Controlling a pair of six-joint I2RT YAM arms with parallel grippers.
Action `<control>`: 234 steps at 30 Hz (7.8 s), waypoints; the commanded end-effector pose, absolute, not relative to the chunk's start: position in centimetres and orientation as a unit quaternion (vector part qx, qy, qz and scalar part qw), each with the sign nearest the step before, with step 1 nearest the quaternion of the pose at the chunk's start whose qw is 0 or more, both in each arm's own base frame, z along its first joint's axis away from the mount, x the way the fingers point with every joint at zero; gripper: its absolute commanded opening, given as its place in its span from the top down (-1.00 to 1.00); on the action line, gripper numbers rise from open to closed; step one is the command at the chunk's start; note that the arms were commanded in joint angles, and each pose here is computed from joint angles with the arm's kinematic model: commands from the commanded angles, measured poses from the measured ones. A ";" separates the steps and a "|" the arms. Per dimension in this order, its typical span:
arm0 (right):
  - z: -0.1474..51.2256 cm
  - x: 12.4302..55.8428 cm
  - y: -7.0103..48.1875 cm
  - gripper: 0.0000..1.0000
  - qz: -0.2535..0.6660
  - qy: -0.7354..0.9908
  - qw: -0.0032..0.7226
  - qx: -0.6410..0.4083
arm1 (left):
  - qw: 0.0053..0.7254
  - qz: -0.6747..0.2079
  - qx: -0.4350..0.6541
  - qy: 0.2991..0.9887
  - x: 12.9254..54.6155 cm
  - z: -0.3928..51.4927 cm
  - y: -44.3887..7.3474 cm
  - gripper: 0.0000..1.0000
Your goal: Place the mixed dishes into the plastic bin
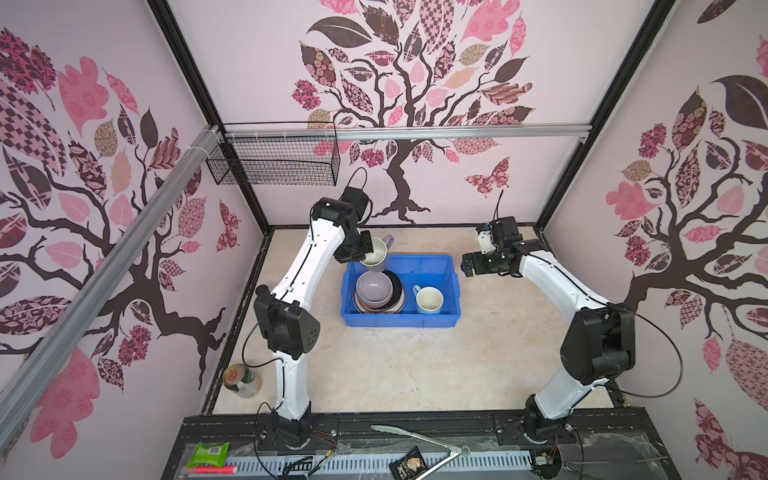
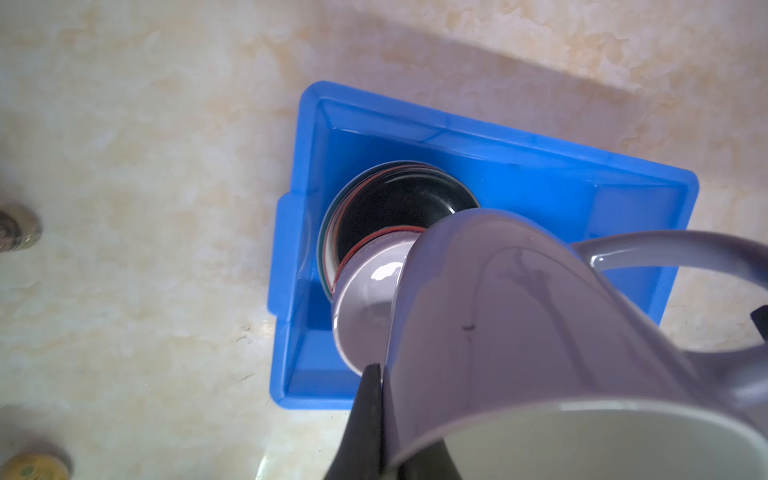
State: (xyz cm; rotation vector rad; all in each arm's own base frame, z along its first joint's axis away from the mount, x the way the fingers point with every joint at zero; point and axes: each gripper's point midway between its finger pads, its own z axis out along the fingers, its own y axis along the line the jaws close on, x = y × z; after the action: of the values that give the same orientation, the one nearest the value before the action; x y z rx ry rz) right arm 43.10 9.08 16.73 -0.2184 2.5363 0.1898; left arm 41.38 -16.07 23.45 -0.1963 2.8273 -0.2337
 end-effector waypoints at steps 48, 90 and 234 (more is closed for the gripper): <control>17.5 42.8 6.1 -0.99 0.019 0.956 0.285 -0.062 | 0.132 -0.151 0.077 0.977 46.5 12.3 -30.2 1.00; 16.9 42.9 5.7 -0.99 0.009 0.958 0.278 -0.062 | 0.121 -0.170 0.073 0.975 46.4 11.9 -30.6 0.17; 16.0 43.5 3.4 -0.99 -0.031 0.902 0.429 -0.034 | 0.436 0.053 -0.117 0.890 38.1 21.2 2.3 -0.97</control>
State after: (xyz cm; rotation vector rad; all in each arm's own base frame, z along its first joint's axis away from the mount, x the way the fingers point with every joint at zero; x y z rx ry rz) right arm 43.23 4.15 15.53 -0.1046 2.3138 -0.0328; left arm 37.96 -0.44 21.80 -0.2998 2.2883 0.0088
